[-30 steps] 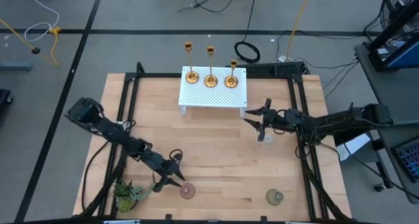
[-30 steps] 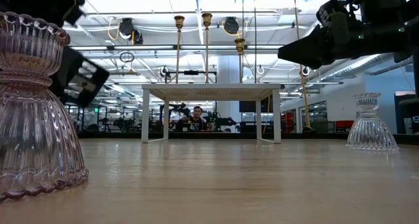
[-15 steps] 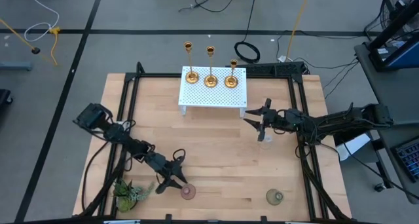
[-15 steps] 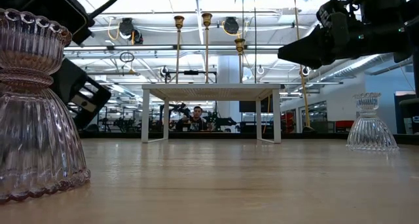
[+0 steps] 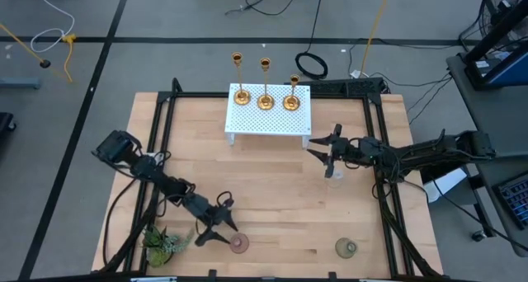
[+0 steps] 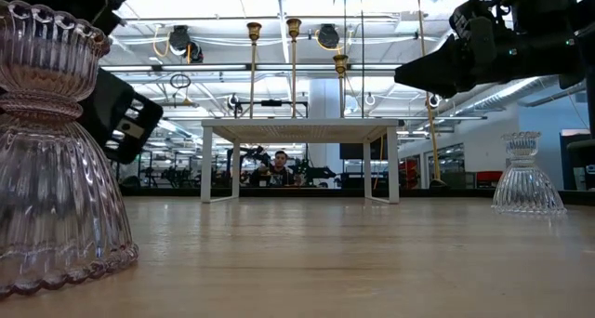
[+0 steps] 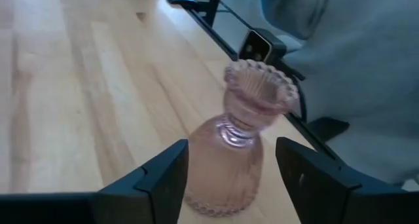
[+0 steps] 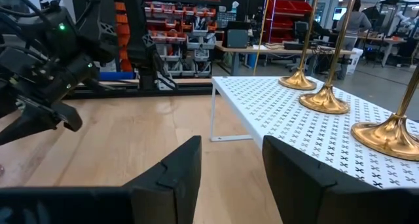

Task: Pick & Place candle stick holders
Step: Put the bottom left pink glass candle holder aligned with the golden candle holder on the shelf

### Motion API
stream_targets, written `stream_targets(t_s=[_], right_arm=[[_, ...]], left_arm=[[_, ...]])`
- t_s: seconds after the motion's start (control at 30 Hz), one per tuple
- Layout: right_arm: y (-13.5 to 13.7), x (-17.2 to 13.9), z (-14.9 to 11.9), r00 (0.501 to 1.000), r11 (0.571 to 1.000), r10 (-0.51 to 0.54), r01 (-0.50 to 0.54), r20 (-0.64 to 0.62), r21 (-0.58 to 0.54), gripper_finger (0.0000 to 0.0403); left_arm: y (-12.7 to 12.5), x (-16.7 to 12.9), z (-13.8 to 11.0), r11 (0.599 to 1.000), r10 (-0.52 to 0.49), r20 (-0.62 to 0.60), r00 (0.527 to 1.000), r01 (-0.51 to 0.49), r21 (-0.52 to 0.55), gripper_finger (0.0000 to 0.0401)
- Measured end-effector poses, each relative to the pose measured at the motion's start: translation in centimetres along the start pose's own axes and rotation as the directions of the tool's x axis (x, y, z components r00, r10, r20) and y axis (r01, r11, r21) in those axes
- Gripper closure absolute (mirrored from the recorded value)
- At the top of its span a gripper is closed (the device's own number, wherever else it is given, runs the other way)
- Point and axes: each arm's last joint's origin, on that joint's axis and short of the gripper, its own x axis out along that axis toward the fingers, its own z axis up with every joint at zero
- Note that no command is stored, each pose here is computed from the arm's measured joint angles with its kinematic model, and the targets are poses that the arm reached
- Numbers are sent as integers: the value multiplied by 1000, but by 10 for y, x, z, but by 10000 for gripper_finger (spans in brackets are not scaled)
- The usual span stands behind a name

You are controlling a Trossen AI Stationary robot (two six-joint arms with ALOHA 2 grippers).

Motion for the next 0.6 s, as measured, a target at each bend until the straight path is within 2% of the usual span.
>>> stream_targets(t_s=[0.1, 0.2, 0.4, 0.6], right_arm=[[0, 0, 1, 1000, 1000, 0, 0, 8, 1, 248], [0, 0, 2, 1000, 1000, -1, 1, 23, 4, 248], [0, 0, 3, 1000, 1000, -1, 1, 26, 5, 248], [0, 0, 3, 1000, 1000, -1, 1, 26, 5, 248]], left_arm=[[-5, 4, 4, 1000, -10, 13, 1000, 10, 5, 162], [-10, 11, 18, 998, -21, 57, 998, 17, 63, 162], [-12, 23, 28, 993, 4, -36, 999, 1, 121, 162], [-10, 25, 31, 979, 65, -37, 997, -56, 194, 162]])
